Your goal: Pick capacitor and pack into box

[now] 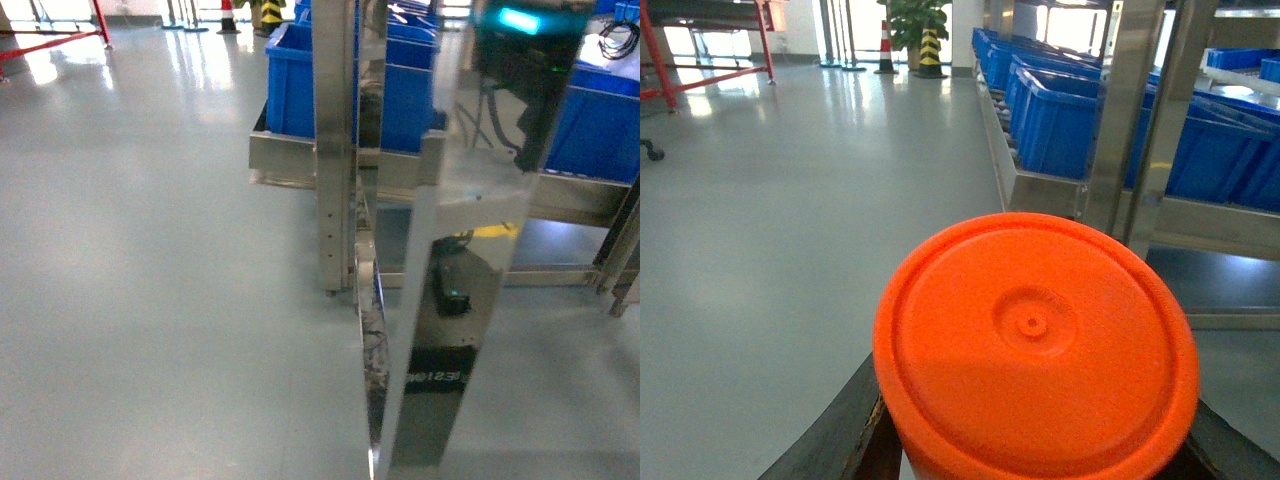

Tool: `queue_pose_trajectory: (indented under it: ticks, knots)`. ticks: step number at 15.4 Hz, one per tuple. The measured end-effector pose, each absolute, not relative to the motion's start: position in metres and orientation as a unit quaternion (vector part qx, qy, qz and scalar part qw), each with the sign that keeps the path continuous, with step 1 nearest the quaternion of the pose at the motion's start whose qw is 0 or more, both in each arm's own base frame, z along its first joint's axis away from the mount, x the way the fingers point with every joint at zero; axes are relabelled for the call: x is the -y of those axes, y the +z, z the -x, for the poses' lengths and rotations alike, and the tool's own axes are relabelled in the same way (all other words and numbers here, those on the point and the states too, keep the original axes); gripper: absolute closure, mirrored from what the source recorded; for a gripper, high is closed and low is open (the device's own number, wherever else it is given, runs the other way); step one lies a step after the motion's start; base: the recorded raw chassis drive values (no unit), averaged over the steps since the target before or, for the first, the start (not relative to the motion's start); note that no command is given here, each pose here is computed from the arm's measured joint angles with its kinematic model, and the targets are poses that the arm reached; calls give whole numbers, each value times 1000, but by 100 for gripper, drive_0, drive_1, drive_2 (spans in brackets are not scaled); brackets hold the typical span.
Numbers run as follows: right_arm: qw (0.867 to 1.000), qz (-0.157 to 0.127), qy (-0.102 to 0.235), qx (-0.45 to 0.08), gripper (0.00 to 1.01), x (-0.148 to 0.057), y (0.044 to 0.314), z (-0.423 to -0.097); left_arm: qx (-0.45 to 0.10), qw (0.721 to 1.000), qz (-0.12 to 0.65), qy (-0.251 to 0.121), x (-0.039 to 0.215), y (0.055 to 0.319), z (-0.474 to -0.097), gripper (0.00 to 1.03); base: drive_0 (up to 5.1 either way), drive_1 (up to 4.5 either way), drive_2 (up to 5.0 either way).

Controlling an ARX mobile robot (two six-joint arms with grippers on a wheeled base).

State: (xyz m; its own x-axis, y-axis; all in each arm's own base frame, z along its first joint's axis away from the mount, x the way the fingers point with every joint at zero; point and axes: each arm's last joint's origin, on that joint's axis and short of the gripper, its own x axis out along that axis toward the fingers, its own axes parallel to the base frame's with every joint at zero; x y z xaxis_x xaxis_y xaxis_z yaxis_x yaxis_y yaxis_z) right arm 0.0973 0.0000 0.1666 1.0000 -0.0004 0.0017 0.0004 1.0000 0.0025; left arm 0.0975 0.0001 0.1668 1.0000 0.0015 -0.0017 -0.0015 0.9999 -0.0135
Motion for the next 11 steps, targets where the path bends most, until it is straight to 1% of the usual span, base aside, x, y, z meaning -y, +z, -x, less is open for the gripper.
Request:
queue_pose_trajectory:
  ticks: [11]
  knots:
    - [1000, -1, 0, 1, 3, 0, 167, -97, -1, 1000, 7, 1, 0, 167, -98, 58, -489, 247, 247]
